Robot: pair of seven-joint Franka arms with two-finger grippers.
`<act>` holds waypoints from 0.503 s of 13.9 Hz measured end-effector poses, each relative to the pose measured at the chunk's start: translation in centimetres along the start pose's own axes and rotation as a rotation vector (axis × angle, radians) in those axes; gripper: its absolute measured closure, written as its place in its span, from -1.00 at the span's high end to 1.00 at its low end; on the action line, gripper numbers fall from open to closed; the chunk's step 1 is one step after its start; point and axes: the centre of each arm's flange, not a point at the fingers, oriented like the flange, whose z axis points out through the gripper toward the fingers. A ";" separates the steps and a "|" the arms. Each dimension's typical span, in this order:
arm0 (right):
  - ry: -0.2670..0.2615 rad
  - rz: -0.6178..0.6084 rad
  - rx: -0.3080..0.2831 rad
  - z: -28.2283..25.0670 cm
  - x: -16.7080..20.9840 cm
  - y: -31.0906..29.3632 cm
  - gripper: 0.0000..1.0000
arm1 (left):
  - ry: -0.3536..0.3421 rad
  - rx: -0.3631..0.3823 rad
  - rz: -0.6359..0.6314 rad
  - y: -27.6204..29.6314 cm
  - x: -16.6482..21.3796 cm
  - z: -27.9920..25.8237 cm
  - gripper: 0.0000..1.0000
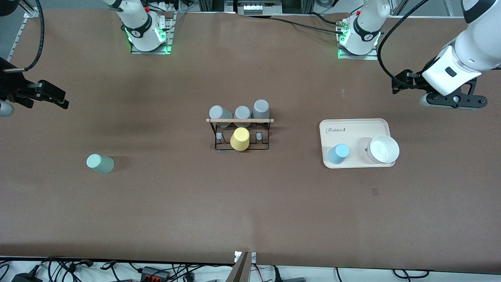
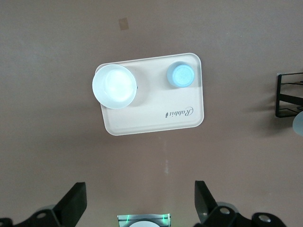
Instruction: Hang scattered cups on rack with three cups
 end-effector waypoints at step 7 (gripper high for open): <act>-0.011 0.003 -0.032 0.5 0.3 0.4 1.00 | 0.000 0.000 0.000 0.0 0.0 0.0 1.00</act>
